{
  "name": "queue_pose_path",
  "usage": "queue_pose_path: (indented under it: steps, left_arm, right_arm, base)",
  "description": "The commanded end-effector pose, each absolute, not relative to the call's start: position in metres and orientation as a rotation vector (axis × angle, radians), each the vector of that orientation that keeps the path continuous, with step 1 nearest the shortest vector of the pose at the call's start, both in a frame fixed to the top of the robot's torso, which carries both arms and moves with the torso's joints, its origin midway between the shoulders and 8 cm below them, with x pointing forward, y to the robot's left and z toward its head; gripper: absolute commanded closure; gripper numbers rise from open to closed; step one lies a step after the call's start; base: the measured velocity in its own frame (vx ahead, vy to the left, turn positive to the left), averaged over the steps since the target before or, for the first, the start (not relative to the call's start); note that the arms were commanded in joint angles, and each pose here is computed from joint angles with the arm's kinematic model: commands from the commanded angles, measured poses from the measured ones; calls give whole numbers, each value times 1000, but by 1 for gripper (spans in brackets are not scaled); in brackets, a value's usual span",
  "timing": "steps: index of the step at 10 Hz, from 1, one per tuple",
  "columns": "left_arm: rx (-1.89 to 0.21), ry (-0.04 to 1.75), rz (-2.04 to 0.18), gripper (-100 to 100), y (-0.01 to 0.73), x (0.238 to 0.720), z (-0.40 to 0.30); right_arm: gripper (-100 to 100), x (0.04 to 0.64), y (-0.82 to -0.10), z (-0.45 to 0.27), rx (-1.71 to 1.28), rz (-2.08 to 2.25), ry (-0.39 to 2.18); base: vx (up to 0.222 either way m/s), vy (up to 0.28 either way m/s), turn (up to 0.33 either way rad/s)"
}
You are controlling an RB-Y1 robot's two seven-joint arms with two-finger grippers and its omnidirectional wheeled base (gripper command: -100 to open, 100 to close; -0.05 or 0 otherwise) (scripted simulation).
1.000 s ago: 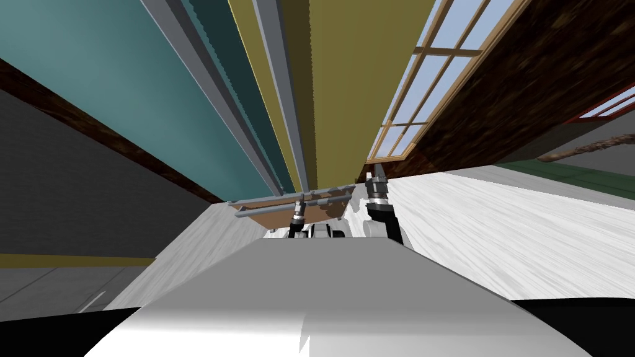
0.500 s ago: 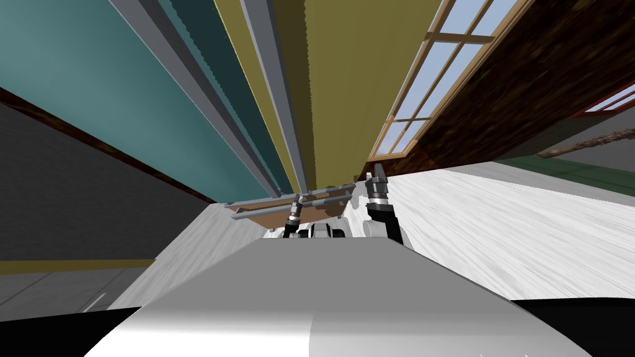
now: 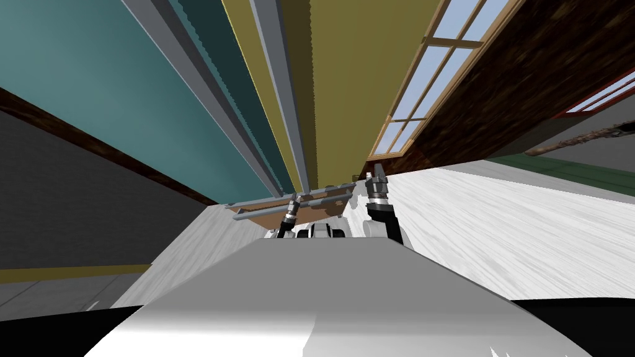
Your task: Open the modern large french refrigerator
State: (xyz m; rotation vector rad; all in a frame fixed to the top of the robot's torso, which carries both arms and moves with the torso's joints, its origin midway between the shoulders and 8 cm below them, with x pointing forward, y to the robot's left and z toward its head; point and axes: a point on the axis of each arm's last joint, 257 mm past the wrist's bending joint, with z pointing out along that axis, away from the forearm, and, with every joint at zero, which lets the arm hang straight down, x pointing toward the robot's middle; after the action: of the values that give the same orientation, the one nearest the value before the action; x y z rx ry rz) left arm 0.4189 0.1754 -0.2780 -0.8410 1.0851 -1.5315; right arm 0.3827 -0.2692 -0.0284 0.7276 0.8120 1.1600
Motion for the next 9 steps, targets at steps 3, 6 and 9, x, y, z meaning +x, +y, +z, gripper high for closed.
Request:
queue_pose_path:
  steps: [3, 6, 9]
  left_arm:
    - [-955, 1045, -1649, -100, 153, 435, -269]
    - [-1025, 1023, -1723, -100, 139, 444, -263]
    - [-1076, 1031, -1780, -100, 134, 451, -260]
  right_arm:
    - [0, 383, -269, -28, 728, 1160, 812]
    - [0, 383, -269, -28, 728, 1160, 812]
    - [0, 383, -269, -28, 728, 1160, 812]
  base:
    - [-23, 68, -54]
    - [-25, 51, -58]
    - [-21, 63, -59]
